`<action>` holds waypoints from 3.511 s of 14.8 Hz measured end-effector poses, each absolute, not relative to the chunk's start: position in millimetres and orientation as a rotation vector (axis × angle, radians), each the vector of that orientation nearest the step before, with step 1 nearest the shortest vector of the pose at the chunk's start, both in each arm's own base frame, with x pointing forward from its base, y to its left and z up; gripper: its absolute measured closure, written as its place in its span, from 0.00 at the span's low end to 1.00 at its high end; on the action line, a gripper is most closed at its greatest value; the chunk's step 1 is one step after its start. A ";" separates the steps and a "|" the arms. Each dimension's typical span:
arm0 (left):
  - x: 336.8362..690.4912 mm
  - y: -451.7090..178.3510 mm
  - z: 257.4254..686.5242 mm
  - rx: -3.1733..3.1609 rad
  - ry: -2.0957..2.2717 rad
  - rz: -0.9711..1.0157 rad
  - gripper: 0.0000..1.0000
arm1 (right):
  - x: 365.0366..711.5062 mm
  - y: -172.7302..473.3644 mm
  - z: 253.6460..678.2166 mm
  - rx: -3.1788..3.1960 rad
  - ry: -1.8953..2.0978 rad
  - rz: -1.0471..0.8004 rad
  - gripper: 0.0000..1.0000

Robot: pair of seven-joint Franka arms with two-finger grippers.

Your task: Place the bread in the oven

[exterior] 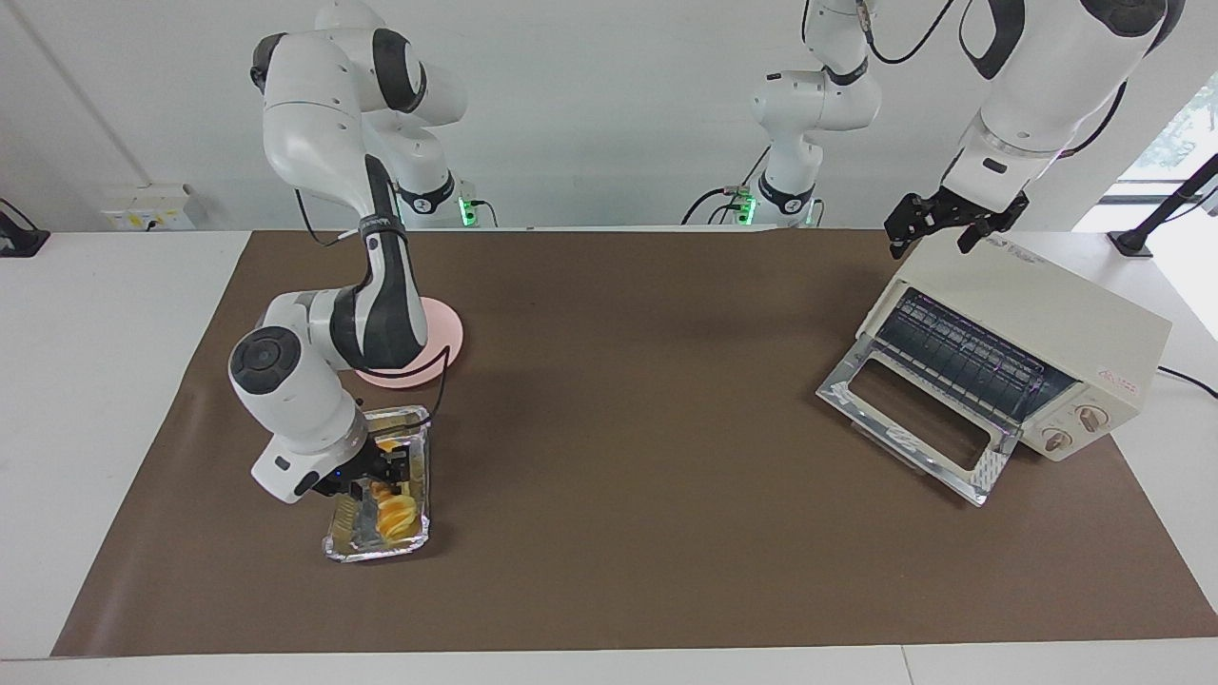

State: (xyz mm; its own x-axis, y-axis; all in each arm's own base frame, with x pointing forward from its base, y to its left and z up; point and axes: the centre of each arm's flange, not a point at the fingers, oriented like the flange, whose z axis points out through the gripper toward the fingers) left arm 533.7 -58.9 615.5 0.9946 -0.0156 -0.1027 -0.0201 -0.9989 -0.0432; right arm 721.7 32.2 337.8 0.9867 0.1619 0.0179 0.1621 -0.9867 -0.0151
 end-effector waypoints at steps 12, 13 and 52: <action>533.7 -58.9 615.5 -3.093 0.028 0.159 0.00 | 717.1 -28.9 345.7 -3.135 -0.331 -0.075 0.00; 533.7 -58.9 615.5 -3.093 0.028 0.159 0.00 | 715.4 -28.8 337.1 -3.147 -0.345 -0.086 0.00; 533.7 -58.9 615.5 -3.093 0.028 0.159 0.00 | 625.8 340.3 431.3 -2.983 0.143 0.022 0.98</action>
